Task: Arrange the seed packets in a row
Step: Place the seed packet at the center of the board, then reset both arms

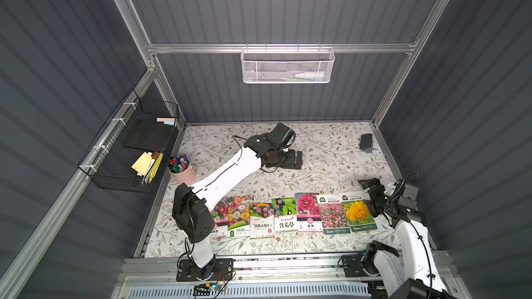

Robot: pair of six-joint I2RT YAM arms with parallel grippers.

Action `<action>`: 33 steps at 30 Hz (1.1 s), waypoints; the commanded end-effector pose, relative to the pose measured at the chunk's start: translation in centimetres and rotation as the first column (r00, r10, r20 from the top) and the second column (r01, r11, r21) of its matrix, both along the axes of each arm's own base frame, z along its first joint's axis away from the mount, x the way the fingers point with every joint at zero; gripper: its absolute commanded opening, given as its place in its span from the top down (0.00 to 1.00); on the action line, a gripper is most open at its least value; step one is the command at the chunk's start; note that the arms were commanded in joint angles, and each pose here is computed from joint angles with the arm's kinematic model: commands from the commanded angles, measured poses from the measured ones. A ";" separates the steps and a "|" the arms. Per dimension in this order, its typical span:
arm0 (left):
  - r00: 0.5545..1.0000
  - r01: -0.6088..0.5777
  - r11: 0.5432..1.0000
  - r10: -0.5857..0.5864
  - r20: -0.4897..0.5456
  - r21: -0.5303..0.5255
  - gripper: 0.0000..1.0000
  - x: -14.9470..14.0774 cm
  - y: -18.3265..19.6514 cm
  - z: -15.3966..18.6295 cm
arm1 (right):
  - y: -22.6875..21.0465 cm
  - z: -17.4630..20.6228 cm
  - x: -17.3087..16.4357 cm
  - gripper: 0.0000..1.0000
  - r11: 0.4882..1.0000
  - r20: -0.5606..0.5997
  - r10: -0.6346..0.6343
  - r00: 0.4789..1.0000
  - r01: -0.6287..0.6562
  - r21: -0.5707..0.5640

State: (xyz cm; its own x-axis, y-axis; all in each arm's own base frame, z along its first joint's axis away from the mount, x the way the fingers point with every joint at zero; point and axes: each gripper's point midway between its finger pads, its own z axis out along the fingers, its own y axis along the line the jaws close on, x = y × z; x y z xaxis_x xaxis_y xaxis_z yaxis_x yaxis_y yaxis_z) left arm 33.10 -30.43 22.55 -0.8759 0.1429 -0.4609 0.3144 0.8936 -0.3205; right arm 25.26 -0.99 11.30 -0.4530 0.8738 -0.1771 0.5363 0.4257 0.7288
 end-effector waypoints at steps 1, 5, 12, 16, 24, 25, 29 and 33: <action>0.999 0.045 0.956 -0.048 0.002 0.289 0.00 -0.9 7.0 -2.7 | -0.6 1.5 0.8 0.01 0.988 0.046 0.072 0.996 -0.065 -0.141; 0.996 -0.025 0.907 -0.013 0.087 0.421 0.01 0.7 13.2 -4.6 | -0.6 3.7 1.9 0.01 0.940 0.112 0.147 0.983 -0.104 -0.324; 0.986 -0.136 0.911 0.086 0.143 0.390 0.01 2.5 18.6 -7.5 | 0.6 3.7 3.7 0.01 0.896 0.072 0.214 0.974 -0.166 -0.412; 0.968 -0.197 0.927 0.132 0.215 0.320 0.01 3.6 20.1 -8.7 | 0.8 2.9 4.0 0.01 0.890 0.043 0.226 0.973 -0.188 -0.414; 0.937 -0.316 0.933 0.279 0.209 0.171 0.01 3.6 24.1 -12.7 | -0.6 3.4 3.9 0.01 0.838 0.101 0.216 0.971 -0.132 -0.530; 0.936 -0.322 0.930 0.285 0.206 0.175 0.00 3.6 24.5 -13.1 | -0.6 3.2 4.0 0.01 0.837 0.100 0.219 0.971 -0.134 -0.530; 0.942 -0.324 0.924 0.297 0.153 0.203 0.01 3.2 25.5 -14.8 | -0.7 2.1 4.3 0.01 0.841 0.072 0.212 0.975 -0.144 -0.521; 0.939 -0.344 0.924 0.336 0.070 0.165 0.01 2.5 26.8 -16.0 | -1.3 1.7 4.2 0.01 0.810 0.038 0.218 0.975 -0.159 -0.564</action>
